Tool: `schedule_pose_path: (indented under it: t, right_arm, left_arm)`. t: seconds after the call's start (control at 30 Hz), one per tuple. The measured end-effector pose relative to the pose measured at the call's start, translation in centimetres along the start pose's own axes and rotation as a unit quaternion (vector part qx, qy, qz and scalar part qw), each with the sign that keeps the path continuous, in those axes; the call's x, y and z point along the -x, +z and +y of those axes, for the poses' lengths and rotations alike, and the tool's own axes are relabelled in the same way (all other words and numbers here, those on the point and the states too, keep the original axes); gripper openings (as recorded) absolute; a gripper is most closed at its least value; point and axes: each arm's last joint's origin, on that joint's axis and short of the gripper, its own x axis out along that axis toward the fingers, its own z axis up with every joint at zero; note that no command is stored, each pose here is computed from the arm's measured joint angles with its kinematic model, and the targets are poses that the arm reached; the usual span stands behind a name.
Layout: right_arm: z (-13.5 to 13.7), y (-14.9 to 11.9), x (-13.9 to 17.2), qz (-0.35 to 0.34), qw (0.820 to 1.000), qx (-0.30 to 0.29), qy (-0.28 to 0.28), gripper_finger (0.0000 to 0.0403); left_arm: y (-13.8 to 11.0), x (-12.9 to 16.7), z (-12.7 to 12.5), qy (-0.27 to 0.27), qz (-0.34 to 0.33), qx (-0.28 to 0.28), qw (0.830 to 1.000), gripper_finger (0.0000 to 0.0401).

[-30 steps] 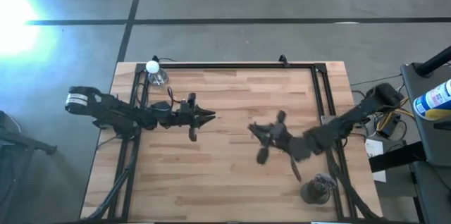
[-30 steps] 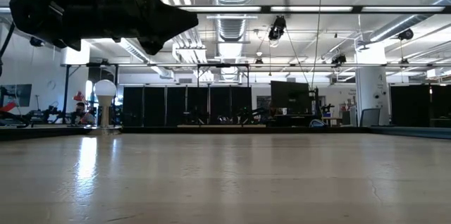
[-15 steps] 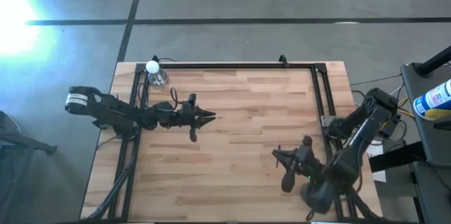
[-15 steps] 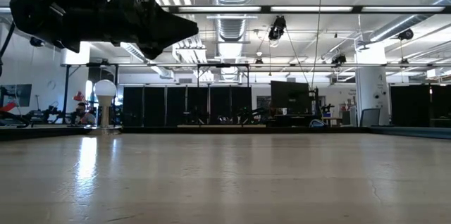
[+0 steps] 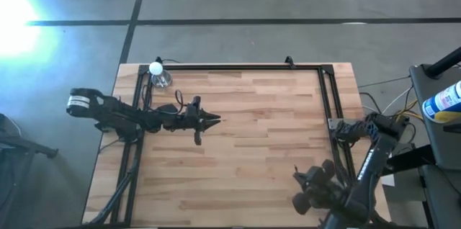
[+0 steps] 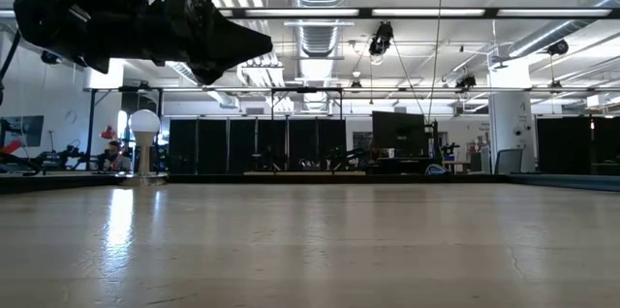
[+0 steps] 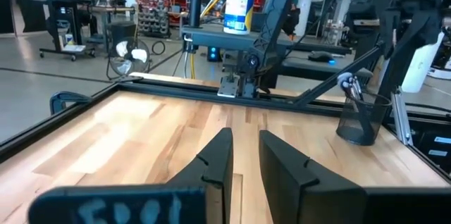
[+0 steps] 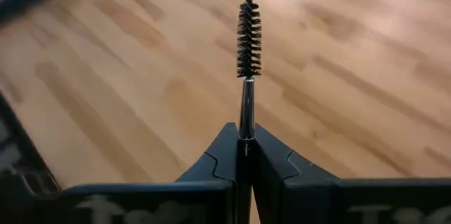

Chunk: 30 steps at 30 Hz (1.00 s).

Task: Pick & Place Makeup Brushes
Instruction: Put the black lash brush into the makeup holder

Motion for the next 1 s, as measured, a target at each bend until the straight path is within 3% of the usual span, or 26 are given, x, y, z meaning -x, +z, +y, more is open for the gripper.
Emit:
schedule_pose_path:
  t: [0.5, 0.8, 1.0]
  right_arm:
    - [-2.2, -4.9, 1.5, 0.084, 0.992, 0.082, -0.036, 0.0013]
    - [-4.0, -6.8, 0.4, 0.095, 0.990, 0.039, -0.093, 0.0014]
    - [-4.0, -6.9, 0.3, 0.094, 0.990, 0.034, -0.095, 0.0059]
  left_arm:
    - [-0.1, 0.0, 0.1, 0.010, 0.004, -0.001, 1.000, 0.0064]
    - [-0.1, 0.0, 0.1, 0.011, 0.004, 0.000, 1.000, 0.0064]
    - [-0.1, 0.0, 0.1, 0.011, 0.004, 0.000, 1.000, 0.0064]
